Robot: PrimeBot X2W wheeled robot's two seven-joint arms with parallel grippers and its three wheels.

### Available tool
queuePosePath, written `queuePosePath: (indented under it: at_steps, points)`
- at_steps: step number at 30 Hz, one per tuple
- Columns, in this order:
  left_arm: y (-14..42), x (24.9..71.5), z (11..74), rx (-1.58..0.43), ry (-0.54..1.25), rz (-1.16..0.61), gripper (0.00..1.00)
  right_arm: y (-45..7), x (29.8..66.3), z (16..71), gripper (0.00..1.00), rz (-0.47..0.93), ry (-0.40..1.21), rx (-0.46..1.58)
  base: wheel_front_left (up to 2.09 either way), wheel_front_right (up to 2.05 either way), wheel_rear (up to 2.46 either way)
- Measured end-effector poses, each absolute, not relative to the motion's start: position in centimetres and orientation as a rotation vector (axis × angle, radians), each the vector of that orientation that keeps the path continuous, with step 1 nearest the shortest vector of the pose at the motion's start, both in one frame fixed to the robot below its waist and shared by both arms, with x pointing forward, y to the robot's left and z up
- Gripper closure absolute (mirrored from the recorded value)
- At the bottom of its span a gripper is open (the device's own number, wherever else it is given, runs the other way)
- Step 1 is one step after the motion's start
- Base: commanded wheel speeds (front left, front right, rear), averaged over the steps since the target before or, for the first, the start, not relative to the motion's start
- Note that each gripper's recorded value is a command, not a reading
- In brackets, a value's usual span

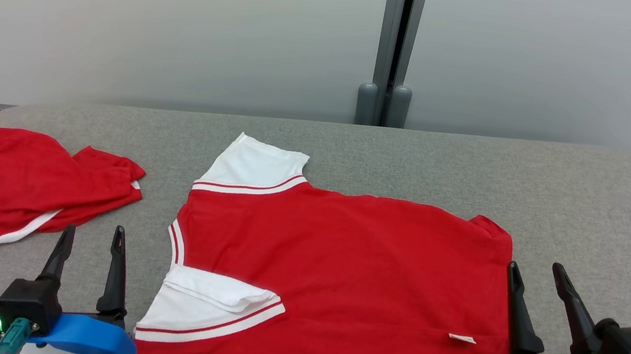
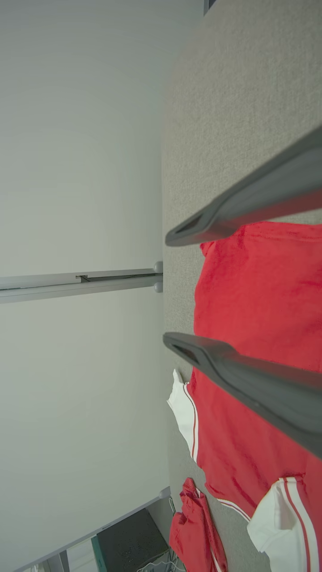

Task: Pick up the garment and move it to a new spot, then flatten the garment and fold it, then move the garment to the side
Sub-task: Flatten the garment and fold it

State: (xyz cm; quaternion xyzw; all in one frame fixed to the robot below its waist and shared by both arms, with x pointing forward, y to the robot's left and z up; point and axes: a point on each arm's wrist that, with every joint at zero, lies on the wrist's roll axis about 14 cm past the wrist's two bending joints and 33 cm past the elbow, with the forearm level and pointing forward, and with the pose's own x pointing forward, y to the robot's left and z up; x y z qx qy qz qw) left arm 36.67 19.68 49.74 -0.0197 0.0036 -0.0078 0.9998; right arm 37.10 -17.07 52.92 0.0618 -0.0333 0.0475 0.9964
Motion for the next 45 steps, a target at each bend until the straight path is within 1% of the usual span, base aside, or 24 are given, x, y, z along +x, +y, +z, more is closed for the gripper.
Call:
queuePosePath:
  at_steps: [11,15,22,25,29,34,37,42,45]
  points:
    - [19.6,36.7,49.7,-0.037,0.017,-0.020,0.00,-17.7,37.0,52.5,0.00,0.075,-0.050,0.116,0.00,0.00,0.00]
    - [19.4,37.8,50.3,-0.032,0.013,-0.040,0.00,-18.4,37.6,52.5,0.00,0.058,-0.038,0.097,0.00,0.00,0.00]
    - [17.6,45.0,55.5,0.017,-0.087,-0.177,0.00,-19.8,42.4,54.8,0.00,0.057,-0.055,-0.006,0.00,0.00,0.00]
    - [16.3,48.5,57.3,0.034,-0.113,-0.235,0.00,-20.8,44.6,55.0,0.00,0.055,-0.031,-0.052,0.00,0.00,0.00]
    - [14.5,53.0,57.4,0.052,-0.091,-0.309,0.00,-21.5,47.2,53.6,0.00,0.063,0.055,-0.092,0.00,0.00,0.00]
    - [11.9,58.0,55.8,0.069,-0.019,-0.386,0.00,-21.8,49.7,51.4,0.00,0.084,0.148,-0.113,0.00,0.00,0.00]
    - [10.7,60.4,53.5,0.080,0.059,-0.420,0.00,-21.9,51.1,50.4,0.00,0.092,0.166,-0.114,0.00,0.00,0.00]
    - [9.7,63.1,48.4,0.119,0.210,-0.447,0.00,-21.8,52.7,47.9,0.00,0.108,0.218,-0.119,0.00,0.00,0.00]
    - [9.3,63.9,44.8,0.147,0.312,-0.459,0.00,-21.8,53.4,46.8,0.00,0.114,0.232,-0.117,0.00,0.00,0.00]
